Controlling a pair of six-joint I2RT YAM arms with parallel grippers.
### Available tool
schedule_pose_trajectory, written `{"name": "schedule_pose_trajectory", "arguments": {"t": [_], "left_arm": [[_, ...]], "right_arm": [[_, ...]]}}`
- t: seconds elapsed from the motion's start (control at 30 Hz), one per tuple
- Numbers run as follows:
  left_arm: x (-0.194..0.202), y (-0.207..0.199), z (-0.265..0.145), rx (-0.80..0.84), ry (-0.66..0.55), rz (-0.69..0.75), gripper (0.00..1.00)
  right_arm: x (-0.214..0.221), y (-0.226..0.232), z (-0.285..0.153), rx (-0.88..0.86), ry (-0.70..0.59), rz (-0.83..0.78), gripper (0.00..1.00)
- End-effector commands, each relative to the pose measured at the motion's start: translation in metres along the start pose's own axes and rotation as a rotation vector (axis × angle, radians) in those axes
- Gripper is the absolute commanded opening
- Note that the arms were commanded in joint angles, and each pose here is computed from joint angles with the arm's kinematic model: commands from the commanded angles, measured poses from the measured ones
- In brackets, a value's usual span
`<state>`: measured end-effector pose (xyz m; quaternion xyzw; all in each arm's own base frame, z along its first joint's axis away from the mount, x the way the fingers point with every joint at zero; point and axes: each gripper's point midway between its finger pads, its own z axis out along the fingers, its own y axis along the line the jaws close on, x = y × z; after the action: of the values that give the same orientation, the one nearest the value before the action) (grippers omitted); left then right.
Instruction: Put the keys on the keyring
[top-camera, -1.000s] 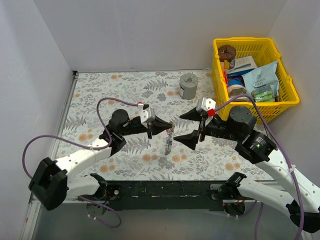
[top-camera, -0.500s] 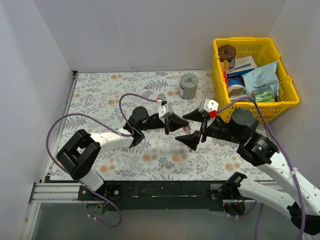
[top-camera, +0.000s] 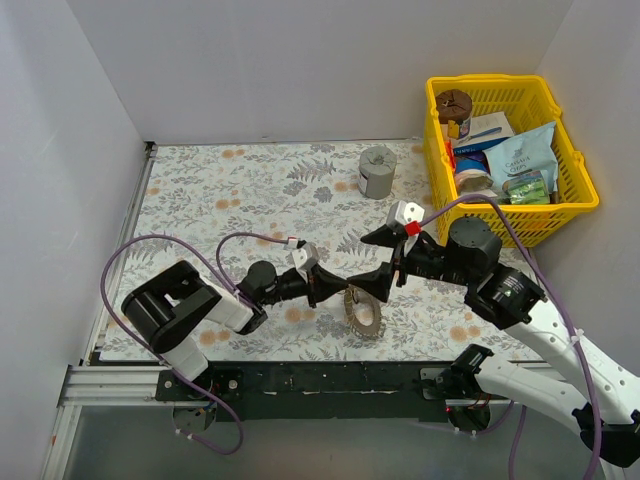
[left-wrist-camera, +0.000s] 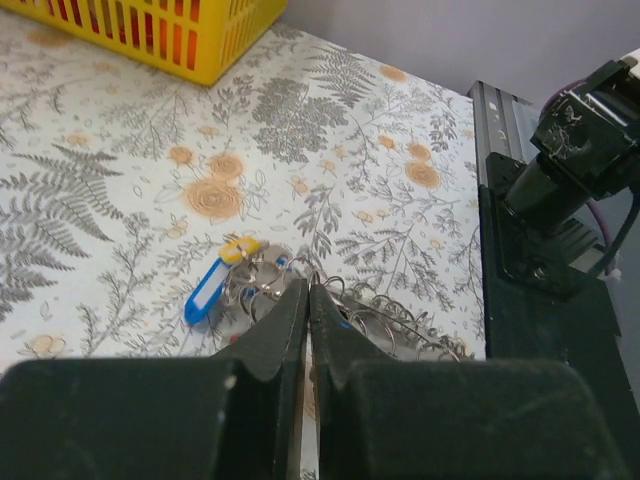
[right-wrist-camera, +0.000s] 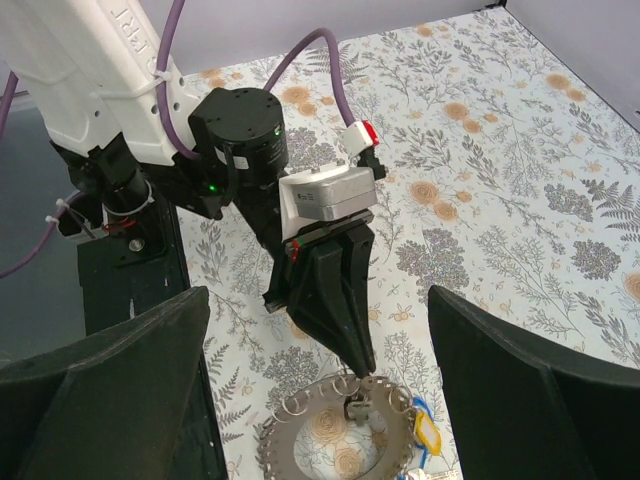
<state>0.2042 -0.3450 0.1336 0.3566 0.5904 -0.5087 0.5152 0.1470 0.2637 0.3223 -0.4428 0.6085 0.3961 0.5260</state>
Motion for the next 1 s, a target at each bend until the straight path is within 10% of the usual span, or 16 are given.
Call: {"name": "schedule_pose_trajectory", "arguments": {"t": [0.0, 0.5, 0.97], "left_arm": [[-0.02, -0.013, -0.004, 0.003, -0.095, 0.003, 0.0], [0.004, -0.008, -0.024, -0.077, 0.025, 0.006, 0.03], [-0.034, 0.008, -0.02, -0.178, 0.008, 0.105, 0.98]], "right_arm": [[-0.01, 0.0, 0.003, -0.013, -0.044, -0.007, 0.97], [-0.008, 0.001, 0.005, -0.02, -0.037, -0.007, 0.97], [-0.014, 0.001, 0.003, -0.022, -0.043, -0.019, 0.97]]}}
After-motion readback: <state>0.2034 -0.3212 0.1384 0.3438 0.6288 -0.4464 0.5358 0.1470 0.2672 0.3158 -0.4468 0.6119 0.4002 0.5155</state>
